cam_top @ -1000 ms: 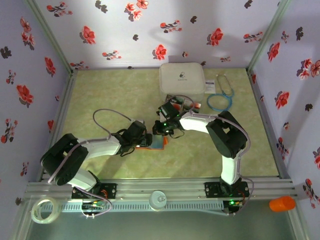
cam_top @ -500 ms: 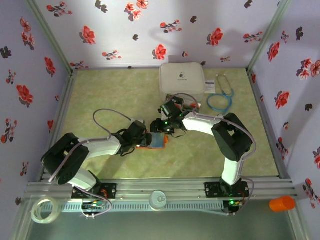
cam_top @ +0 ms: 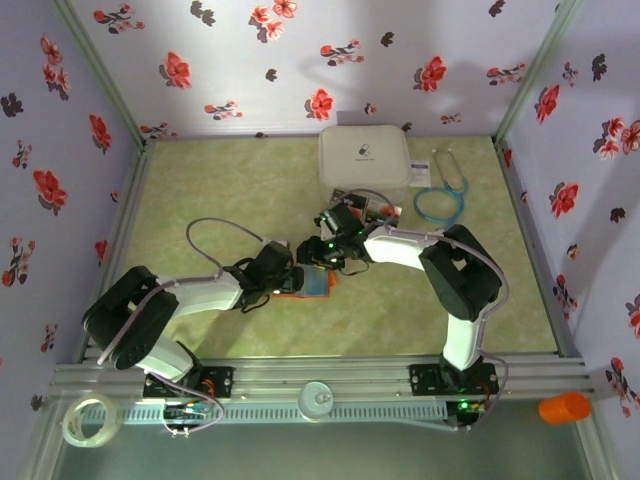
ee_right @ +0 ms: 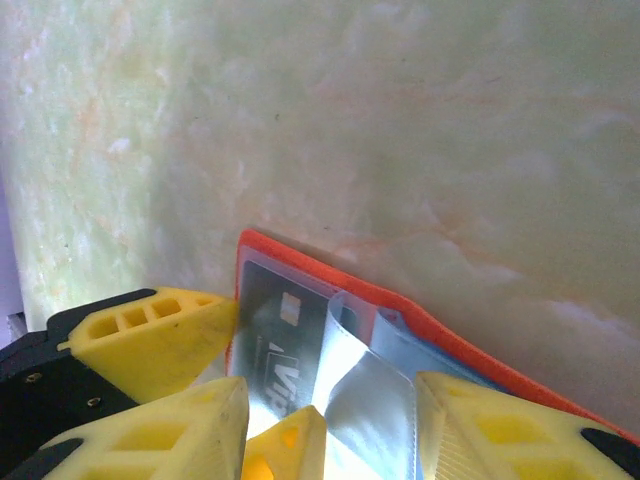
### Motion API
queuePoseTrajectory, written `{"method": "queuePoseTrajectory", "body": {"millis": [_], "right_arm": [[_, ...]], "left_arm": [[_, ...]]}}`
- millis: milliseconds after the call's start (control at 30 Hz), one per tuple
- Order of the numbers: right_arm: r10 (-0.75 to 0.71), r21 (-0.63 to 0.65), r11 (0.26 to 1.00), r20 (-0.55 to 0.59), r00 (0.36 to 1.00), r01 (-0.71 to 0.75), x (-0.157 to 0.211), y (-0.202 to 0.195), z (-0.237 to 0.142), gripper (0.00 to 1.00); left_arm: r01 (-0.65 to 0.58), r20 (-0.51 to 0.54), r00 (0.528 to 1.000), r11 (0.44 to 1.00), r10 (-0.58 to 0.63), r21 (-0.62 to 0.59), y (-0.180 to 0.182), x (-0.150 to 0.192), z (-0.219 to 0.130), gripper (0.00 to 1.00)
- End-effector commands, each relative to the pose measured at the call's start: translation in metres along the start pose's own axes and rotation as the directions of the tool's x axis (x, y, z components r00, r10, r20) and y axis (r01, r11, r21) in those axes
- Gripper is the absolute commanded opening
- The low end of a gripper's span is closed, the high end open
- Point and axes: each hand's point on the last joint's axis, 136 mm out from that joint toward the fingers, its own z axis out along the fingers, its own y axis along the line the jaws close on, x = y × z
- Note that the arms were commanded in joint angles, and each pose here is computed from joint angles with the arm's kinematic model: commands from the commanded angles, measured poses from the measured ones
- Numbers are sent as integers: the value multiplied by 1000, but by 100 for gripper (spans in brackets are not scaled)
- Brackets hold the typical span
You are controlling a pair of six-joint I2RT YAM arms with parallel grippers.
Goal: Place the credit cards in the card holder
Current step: Flip over the card slot in the card holder.
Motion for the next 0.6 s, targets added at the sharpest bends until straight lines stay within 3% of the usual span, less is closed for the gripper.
{"method": "queuePoseTrajectory", "body": {"millis": [0, 300, 433, 567], "right_arm": [[35, -30, 999, -27, 999, -36, 4, 0, 7, 47], [65, -72, 995, -14, 998, -66, 2, 6, 6, 46], [75, -81, 994, -10, 997, -76, 2, 9, 4, 46], [77, -86, 993, -3, 997, -77, 2, 13, 0, 48]], "left_arm": [[-20, -84, 996, 1000, 20, -5, 5, 23, 4, 66], [-24, -69, 997, 1000, 24, 6, 3, 19, -2, 67], [-7, -25, 1000, 1000, 8, 23, 1, 10, -12, 87], [18, 55, 998, 998, -20, 53, -1, -11, -31, 99]]}}
